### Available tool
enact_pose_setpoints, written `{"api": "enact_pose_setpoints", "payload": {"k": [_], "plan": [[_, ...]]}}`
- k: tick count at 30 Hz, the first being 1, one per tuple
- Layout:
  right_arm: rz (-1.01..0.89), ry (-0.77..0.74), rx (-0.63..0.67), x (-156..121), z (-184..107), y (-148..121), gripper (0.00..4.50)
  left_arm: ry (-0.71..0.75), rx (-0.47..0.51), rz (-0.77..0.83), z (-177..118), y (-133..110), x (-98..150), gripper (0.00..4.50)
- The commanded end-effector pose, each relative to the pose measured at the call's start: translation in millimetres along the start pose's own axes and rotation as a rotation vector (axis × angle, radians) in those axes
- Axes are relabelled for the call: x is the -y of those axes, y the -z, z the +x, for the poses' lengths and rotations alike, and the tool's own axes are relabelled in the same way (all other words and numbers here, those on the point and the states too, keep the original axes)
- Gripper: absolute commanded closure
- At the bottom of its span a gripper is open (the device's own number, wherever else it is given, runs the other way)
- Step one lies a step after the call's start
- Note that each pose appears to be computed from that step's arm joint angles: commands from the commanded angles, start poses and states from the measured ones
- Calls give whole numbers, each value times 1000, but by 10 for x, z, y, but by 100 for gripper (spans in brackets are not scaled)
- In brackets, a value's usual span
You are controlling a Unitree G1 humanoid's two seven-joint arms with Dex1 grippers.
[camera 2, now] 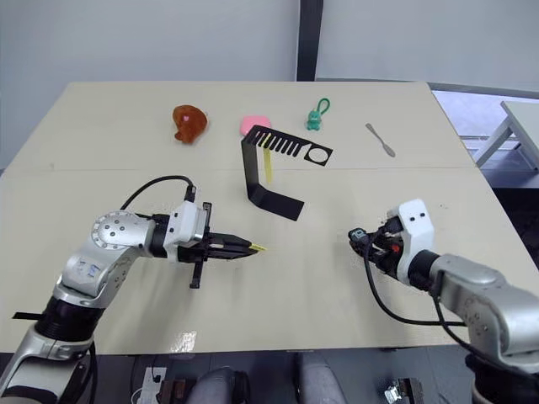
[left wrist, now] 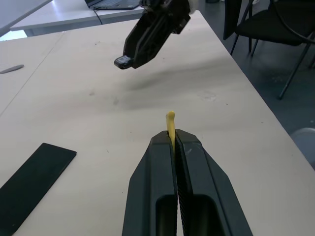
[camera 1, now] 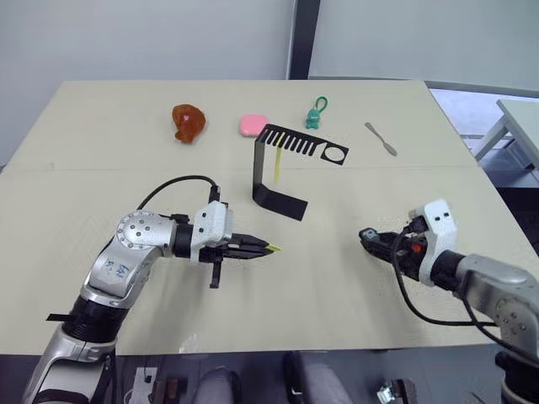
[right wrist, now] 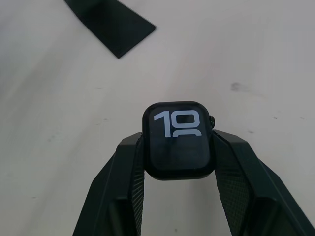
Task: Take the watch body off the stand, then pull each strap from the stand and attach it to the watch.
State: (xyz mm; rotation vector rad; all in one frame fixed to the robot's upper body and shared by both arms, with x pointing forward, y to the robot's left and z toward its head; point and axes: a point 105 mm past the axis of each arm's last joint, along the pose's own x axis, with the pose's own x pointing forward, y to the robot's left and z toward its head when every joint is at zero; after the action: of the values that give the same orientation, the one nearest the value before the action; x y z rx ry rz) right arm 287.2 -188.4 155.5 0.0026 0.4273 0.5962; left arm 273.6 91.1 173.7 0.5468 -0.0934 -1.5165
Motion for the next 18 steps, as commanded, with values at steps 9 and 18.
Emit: {"api": "enact_pose_setpoints", "payload": {"k": [9, 18], "plan": [[193, -431, -138, -512, 228, -62, 299, 42, -61, 432, -28, -173, -46, 450], [235, -525, -197, -667, 271, -60, 299, 63, -48, 462, 65, -155, -23, 450]]}}
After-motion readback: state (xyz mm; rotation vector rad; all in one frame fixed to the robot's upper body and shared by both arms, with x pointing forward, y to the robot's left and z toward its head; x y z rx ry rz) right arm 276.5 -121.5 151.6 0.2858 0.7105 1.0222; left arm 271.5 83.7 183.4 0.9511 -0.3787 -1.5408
